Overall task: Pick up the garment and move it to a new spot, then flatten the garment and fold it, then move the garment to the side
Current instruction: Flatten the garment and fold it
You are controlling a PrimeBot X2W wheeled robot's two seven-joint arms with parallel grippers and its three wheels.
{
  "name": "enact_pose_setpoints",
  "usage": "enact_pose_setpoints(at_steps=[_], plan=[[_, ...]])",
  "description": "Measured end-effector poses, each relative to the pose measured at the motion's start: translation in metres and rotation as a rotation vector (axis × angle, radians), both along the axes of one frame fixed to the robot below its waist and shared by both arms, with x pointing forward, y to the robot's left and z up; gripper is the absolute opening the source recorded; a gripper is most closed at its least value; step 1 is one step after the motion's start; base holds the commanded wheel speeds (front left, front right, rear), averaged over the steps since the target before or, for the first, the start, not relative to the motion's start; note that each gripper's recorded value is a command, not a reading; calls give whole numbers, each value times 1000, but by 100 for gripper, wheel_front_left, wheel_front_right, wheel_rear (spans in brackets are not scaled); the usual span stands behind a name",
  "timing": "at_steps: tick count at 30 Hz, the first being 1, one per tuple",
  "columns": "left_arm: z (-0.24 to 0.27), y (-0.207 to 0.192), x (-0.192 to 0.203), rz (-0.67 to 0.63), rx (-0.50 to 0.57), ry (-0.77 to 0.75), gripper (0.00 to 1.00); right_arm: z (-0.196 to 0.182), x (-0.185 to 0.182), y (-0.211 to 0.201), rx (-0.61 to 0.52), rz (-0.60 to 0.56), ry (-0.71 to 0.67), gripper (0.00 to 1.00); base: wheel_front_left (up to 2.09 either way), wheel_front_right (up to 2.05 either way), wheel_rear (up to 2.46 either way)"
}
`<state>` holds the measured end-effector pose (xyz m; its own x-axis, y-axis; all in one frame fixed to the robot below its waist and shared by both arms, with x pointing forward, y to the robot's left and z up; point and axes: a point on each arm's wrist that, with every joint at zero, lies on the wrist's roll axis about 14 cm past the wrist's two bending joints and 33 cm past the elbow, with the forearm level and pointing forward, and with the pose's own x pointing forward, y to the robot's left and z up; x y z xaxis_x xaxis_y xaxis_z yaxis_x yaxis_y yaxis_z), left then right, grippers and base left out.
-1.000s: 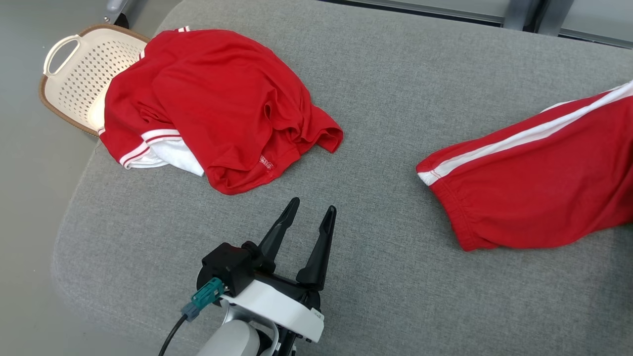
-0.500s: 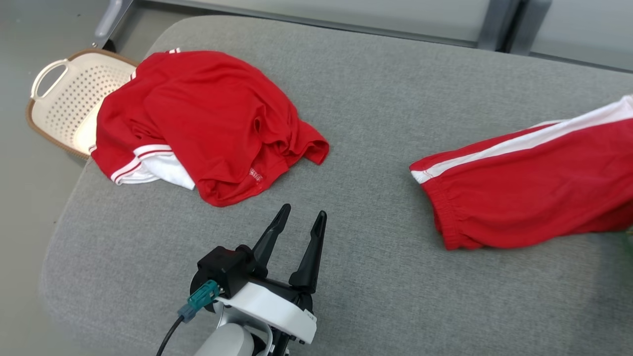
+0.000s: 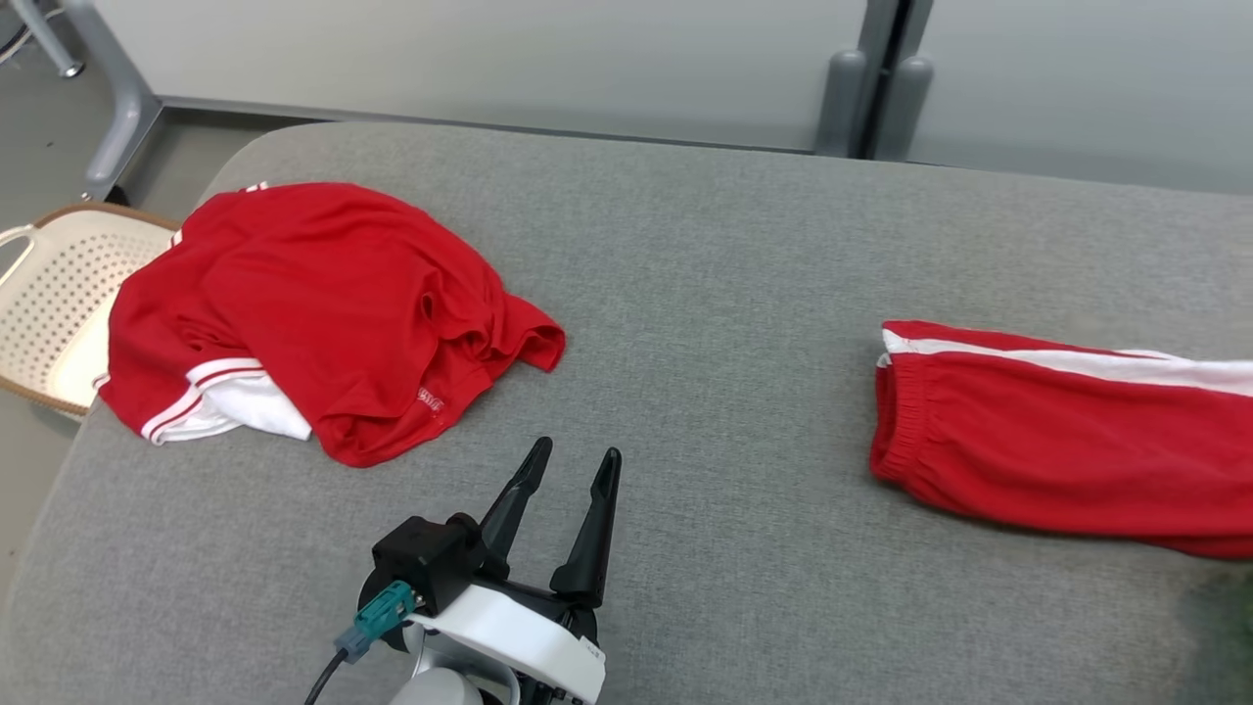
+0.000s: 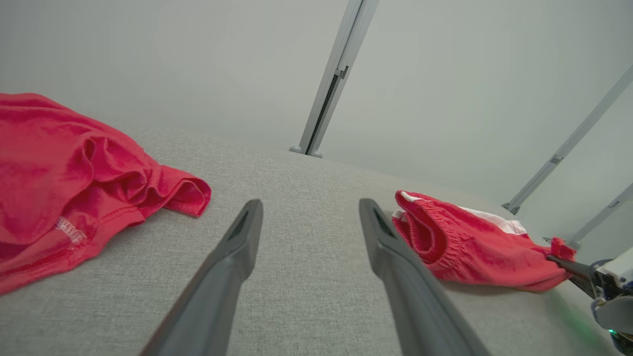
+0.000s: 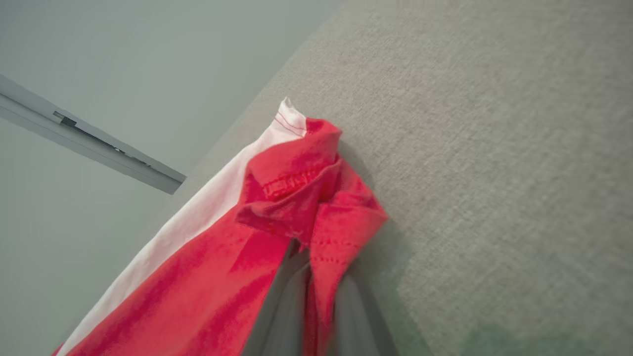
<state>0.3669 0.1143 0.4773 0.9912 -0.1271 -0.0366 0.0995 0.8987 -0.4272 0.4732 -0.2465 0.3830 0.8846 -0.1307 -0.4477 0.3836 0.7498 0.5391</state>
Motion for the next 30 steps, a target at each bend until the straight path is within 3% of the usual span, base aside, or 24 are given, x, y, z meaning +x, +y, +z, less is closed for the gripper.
enact_pose_setpoints(at_steps=[5, 12, 15, 21, 30], plan=[[4, -9, 1, -32, -5, -16, 100, 5, -14, -19, -6, -65, -12, 0, 0, 0, 0], [2, -11, -3, -41, 7, -11, 100, 39, 5, 5, -17, -11, -124, 0, 0, 0, 0], [2, -7, -8, -21, -11, -5, 100, 72, 19, 47, 9, 106, -229, 0, 0, 0, 0], [5, -1, -12, -2, -8, -16, 100, 108, 13, 102, 61, 276, -349, 0, 0, 0, 0], [4, 11, -26, 40, -5, -12, 100, 114, -23, 177, 115, 564, -361, 0, 0, 0, 0]])
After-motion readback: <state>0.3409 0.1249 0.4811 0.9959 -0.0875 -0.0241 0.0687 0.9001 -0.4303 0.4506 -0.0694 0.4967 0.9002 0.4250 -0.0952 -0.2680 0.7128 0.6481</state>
